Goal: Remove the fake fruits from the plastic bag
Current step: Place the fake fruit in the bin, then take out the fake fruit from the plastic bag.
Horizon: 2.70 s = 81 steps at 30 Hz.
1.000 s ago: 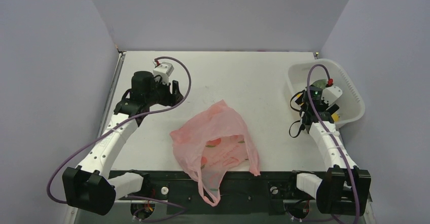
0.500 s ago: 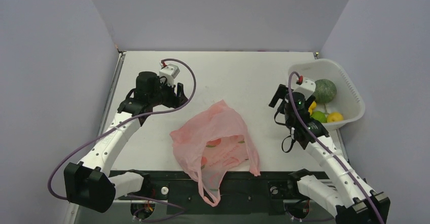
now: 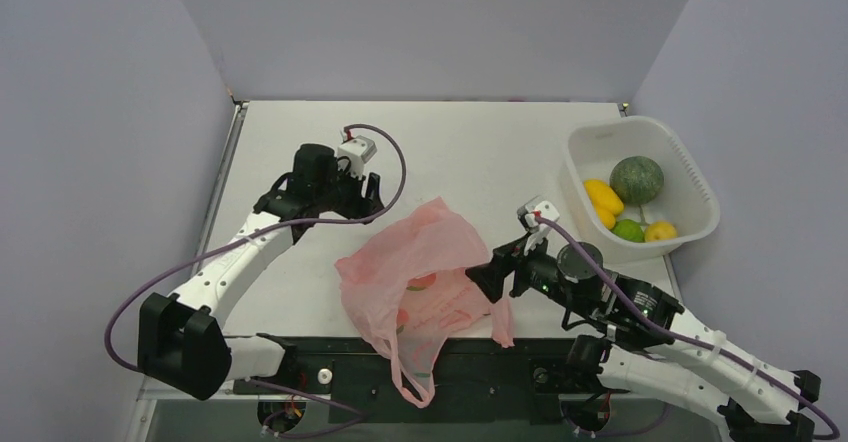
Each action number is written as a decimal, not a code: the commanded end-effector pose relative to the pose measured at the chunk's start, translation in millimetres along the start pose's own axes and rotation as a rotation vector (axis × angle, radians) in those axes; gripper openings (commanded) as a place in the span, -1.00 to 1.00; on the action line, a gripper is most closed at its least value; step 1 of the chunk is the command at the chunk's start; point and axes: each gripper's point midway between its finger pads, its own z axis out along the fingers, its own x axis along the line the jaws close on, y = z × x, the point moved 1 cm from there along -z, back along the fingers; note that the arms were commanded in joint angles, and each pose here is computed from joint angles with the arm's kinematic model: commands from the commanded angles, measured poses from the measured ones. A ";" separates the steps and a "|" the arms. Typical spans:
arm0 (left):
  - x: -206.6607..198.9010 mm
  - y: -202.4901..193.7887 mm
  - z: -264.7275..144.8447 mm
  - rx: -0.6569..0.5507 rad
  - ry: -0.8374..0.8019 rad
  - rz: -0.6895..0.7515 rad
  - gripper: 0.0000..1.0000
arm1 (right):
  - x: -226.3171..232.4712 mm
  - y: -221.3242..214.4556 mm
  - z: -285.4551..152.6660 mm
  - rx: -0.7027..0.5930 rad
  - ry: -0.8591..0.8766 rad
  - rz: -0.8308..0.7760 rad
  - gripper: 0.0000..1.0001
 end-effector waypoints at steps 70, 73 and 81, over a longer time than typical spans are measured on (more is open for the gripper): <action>-62.3 -43.6 140.7 0.521 -0.316 -0.287 -0.06 | -30.7 -115.3 190.3 -0.027 -0.554 -0.146 -0.55; -13.0 -4.4 113.0 0.375 -0.235 -0.337 -0.01 | -28.8 -116.9 181.6 -0.039 -0.507 -0.115 -0.71; 30.4 38.7 16.1 0.153 -0.116 -0.412 0.12 | -23.8 -113.6 179.1 -0.042 -0.451 -0.083 -0.89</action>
